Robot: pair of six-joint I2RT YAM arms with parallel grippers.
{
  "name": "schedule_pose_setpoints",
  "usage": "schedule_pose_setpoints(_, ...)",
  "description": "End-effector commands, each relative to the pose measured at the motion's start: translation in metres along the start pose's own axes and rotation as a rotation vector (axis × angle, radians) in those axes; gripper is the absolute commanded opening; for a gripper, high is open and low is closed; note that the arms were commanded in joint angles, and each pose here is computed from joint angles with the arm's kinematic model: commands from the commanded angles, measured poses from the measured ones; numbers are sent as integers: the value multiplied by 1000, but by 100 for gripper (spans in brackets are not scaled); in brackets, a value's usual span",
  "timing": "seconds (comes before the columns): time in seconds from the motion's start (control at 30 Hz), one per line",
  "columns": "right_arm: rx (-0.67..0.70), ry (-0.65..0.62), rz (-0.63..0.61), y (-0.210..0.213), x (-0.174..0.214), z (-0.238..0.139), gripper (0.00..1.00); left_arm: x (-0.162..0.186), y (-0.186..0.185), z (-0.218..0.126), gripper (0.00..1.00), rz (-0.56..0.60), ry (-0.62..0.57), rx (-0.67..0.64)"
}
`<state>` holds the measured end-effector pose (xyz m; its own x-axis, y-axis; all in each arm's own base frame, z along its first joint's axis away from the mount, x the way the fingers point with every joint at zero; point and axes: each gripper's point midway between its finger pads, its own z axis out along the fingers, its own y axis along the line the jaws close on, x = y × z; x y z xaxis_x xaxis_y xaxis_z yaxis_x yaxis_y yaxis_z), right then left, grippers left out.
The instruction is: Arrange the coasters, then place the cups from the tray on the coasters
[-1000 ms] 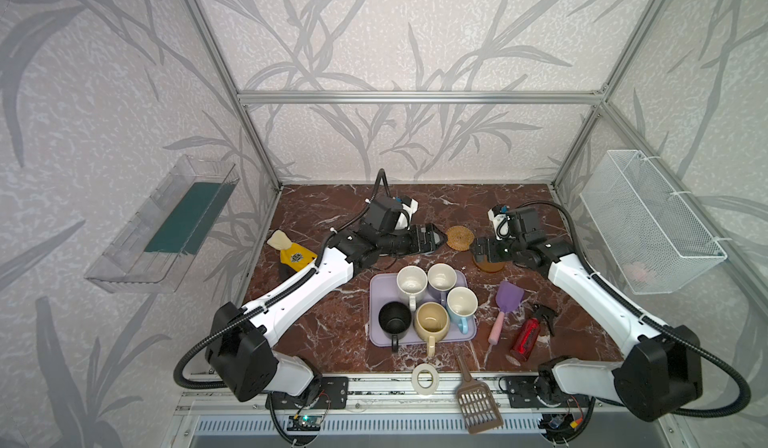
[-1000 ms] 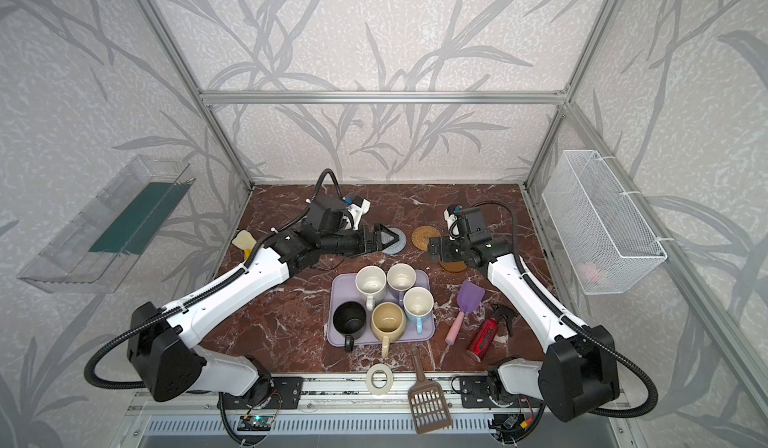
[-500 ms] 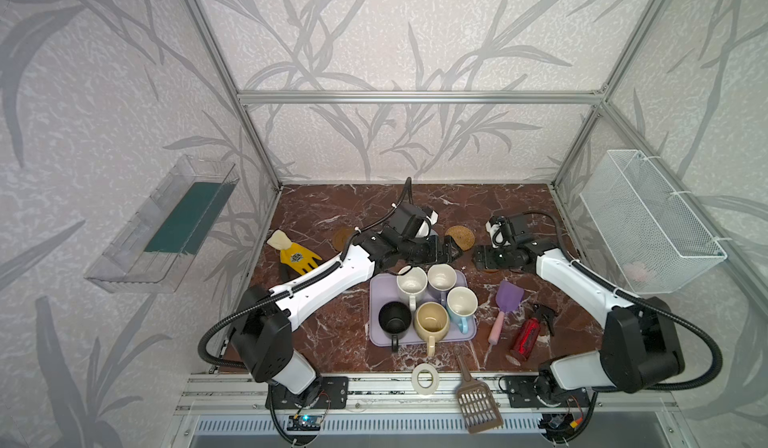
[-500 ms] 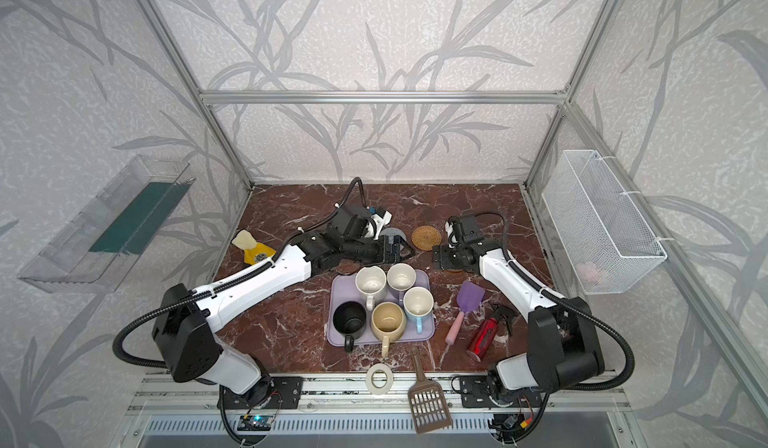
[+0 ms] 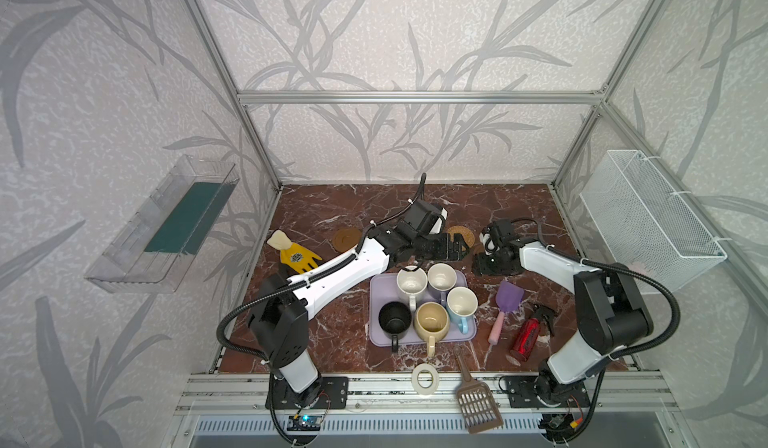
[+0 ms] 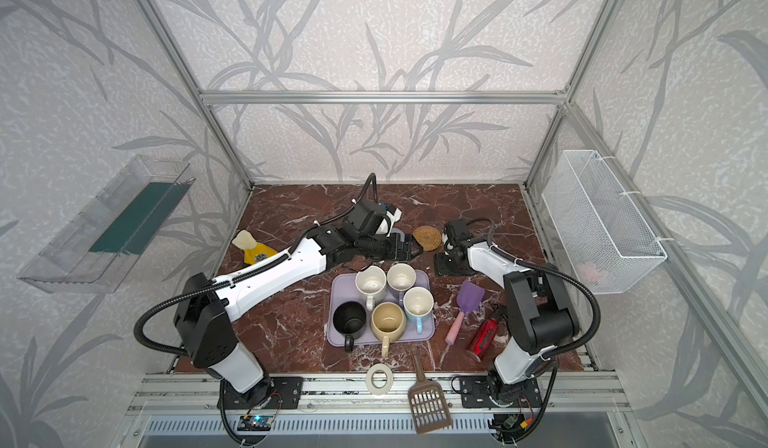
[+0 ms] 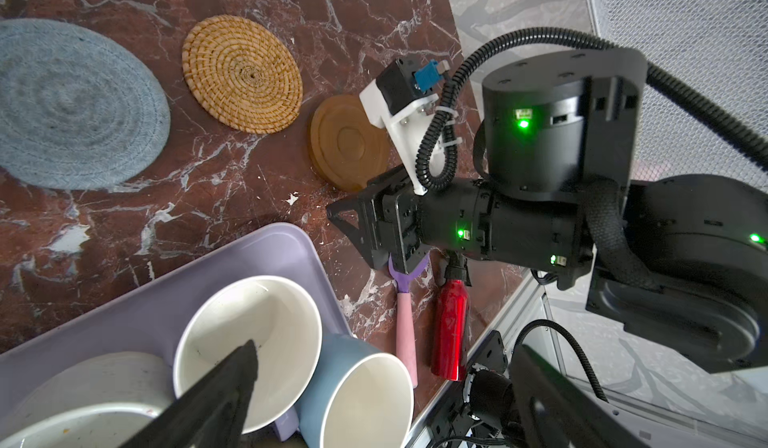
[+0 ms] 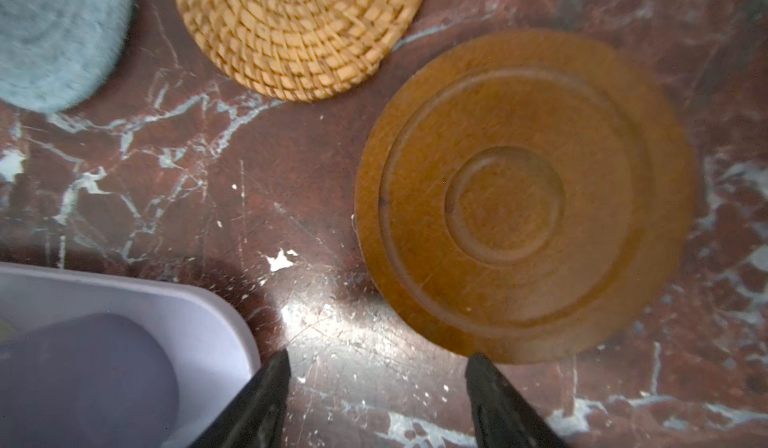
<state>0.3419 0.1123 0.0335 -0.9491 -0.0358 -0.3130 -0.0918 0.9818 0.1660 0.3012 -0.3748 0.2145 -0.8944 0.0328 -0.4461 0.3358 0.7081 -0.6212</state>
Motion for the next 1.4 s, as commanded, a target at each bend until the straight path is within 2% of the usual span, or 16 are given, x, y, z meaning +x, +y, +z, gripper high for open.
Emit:
schedule_pose_setpoints(0.0,21,-27,-40,-1,-18,-6,65,-3,2,2,97,26,1,-31)
schedule_pose_setpoints(0.3,45,-30,-66,-6,-24,4,62,-2,5,5,98,25,10,-40)
schedule_pose_setpoints(0.57,74,51,-102,-10,-26,18,60,-1,3,9,98,20,15,-26)
schedule_pose_setpoints(0.93,199,147,-122,-32,-18,25,47,2,8,12,98,-2,14,-17)
schedule_pose_setpoints(1.37,190,158,-78,-47,-48,32,40,1,12,9,98,-12,5,-16)
